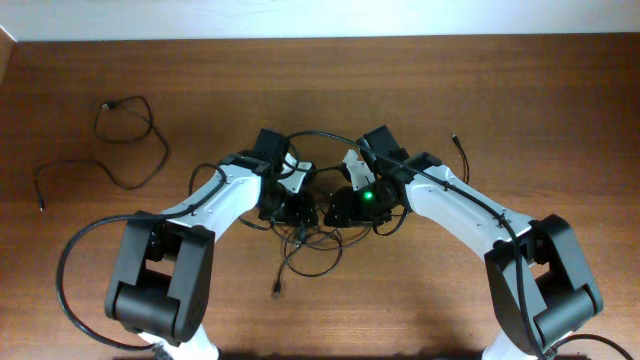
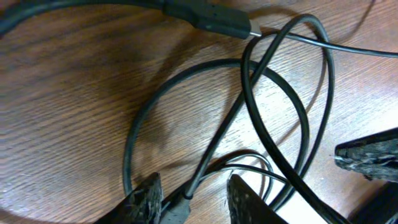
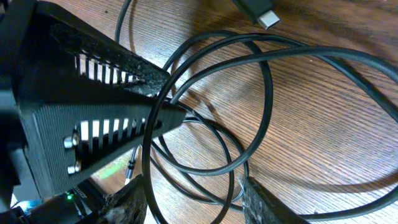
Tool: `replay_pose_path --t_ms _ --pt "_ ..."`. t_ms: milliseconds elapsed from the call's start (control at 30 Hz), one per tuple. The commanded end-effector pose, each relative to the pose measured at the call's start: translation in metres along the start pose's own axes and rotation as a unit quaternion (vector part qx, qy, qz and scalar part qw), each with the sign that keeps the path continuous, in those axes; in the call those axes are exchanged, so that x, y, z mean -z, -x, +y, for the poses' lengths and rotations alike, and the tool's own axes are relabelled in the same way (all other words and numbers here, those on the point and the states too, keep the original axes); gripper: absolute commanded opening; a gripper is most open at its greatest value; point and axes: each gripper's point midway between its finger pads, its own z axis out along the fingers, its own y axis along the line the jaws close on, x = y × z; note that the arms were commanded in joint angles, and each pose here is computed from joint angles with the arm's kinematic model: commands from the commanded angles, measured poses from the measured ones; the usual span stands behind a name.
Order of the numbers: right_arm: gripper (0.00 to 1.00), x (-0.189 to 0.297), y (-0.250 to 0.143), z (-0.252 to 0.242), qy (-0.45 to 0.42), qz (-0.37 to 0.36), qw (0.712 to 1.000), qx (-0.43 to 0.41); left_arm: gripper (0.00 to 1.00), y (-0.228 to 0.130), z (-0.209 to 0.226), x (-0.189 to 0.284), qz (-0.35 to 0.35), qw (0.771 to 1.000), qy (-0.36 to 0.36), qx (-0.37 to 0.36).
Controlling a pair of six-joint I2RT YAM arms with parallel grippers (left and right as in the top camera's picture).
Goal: Untangle cables
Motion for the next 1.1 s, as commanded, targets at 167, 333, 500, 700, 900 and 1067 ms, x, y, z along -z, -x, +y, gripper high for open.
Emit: replay_pose_path --t_ms 167,333,500,700,900,1067 --pt "0.49 -0.011 -0.003 -0.008 -0.070 -0.015 0.997 -0.026 0.35 -0.001 0.003 -0.005 0.001 1.000 0.006 -0.001" --pt "0.23 -0.011 0.000 -0.008 -0.074 -0.023 0.997 -0.027 0.21 0.001 0.003 -0.005 -0.003 1.000 0.005 -0.003" --pt "0.04 -0.006 0.006 -0.002 -0.066 -0.037 0.997 -0.019 0.00 0.005 0.004 -0.005 -0.010 1.000 0.007 -0.007" --pt "0.04 0.027 0.011 0.022 -0.045 -0.078 0.996 0.006 0.00 0.007 0.014 -0.002 -0.016 1.000 0.019 0.003" --pt "0.04 0.097 0.018 0.076 0.005 -0.172 0.983 0.062 0.00 0.008 0.017 -0.001 -0.017 1.000 0.025 0.006" --pt "0.04 0.178 0.026 0.135 0.068 -0.289 0.946 0.132 0.00 0.008 0.024 -0.001 -0.020 0.998 0.047 0.023"
